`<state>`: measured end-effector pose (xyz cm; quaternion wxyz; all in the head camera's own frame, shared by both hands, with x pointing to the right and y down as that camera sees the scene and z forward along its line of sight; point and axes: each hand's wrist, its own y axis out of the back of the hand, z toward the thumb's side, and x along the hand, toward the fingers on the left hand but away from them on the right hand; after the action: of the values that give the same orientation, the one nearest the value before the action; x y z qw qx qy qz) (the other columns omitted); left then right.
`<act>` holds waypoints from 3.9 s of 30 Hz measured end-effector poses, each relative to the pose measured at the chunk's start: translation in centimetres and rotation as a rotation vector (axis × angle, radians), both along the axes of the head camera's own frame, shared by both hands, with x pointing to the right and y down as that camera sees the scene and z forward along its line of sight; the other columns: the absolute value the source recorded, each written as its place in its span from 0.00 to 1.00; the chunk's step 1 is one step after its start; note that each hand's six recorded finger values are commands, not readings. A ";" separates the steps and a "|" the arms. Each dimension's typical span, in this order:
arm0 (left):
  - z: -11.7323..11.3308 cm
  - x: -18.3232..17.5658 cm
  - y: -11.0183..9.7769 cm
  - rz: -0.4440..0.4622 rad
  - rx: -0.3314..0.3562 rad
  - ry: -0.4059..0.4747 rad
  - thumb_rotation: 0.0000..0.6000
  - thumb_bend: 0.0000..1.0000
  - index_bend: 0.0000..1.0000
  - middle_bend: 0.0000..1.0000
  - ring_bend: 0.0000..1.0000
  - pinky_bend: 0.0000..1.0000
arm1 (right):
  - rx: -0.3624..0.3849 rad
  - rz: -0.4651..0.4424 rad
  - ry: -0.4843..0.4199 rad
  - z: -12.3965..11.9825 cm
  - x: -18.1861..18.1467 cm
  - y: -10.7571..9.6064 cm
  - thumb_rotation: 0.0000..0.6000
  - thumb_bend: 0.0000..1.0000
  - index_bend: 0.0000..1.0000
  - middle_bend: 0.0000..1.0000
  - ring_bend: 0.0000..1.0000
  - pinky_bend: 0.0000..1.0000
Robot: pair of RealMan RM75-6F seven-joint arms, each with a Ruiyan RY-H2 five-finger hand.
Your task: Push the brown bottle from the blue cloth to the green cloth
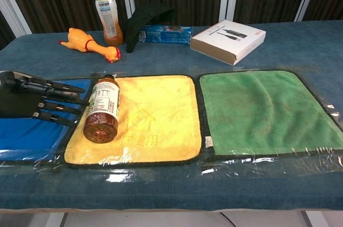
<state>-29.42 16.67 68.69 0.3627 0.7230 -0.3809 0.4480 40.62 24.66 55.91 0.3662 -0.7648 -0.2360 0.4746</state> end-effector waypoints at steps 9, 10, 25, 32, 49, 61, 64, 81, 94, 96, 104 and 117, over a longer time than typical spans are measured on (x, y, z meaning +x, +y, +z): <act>0.7 1.2 -0.8 0.004 0.007 0.009 1.00 0.22 0.00 0.12 0.08 0.34 | -0.004 0.006 -0.001 0.0 0.3 -0.2 1.00 0.21 0.00 0.00 0.00 0.02; 0.8 1.4 -0.9 0.001 0.006 0.013 1.00 0.22 0.00 0.12 0.08 0.34 | -0.004 0.007 -0.001 0.0 0.3 -0.2 1.00 0.21 0.00 0.00 0.00 0.02; 0.8 4.3 -1.5 0.016 -0.016 0.066 1.00 0.22 0.00 0.12 0.08 0.34 | -0.005 0.010 0.004 0.1 0.3 -0.3 1.00 0.21 0.00 0.00 0.00 0.02; 1.3 6.5 -1.5 0.030 -0.017 0.084 1.00 0.22 0.00 0.12 0.07 0.34 | -0.006 0.014 0.007 0.2 0.4 -0.3 1.00 0.21 0.00 0.00 0.00 0.02; 2.5 9.9 -3.2 0.010 -0.004 0.100 1.00 0.22 0.00 0.12 0.07 0.34 | -0.013 0.029 0.006 0.1 0.8 -0.5 1.00 0.21 0.00 0.00 0.00 0.02; 3.0 12.3 -3.5 0.031 -0.035 0.128 1.00 0.22 0.00 0.11 0.07 0.34 | -0.012 0.056 0.011 0.1 1.5 -0.9 1.00 0.21 0.00 0.00 0.00 0.02; 3.1 12.6 -3.8 0.034 -0.031 0.132 1.00 0.22 0.00 0.11 0.07 0.33 | -0.016 0.061 0.005 0.0 1.6 -1.0 1.00 0.21 0.00 0.00 0.00 0.02; 3.9 16.2 -5.2 0.008 -0.067 0.239 1.00 0.21 0.00 0.09 0.06 0.33 | -0.018 0.088 -0.016 -0.5 2.2 -1.4 1.00 0.21 0.00 0.00 0.00 0.02; 5.0 19.5 -5.1 0.021 -0.094 0.286 1.00 0.21 0.00 0.09 0.06 0.33 | -0.041 0.098 -0.011 -0.1 2.5 -1.9 1.00 0.21 0.00 0.00 0.00 0.02; 5.0 20.0 -5.1 0.023 -0.092 0.290 1.00 0.21 0.00 0.09 0.06 0.33 | -0.043 0.101 -0.010 -0.1 2.6 -2.0 1.00 0.21 0.00 0.00 0.00 0.02; 5.5 21.6 -4.6 0.029 -0.106 0.295 1.00 0.21 0.00 0.09 0.06 0.33 | -0.037 0.106 -0.019 -0.4 2.8 -2.1 1.00 0.21 0.00 0.00 0.00 0.02; 5.0 25.8 -3.6 0.061 -0.117 0.339 1.00 0.21 0.00 0.09 0.06 0.32 | -0.041 0.111 -0.027 -0.5 2.9 -2.3 1.00 0.21 0.00 0.00 0.00 0.02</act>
<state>-3.57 13.11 73.69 0.4494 0.7770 -0.2656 0.3517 43.52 22.40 55.45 0.3203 -0.7644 -0.2730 0.4885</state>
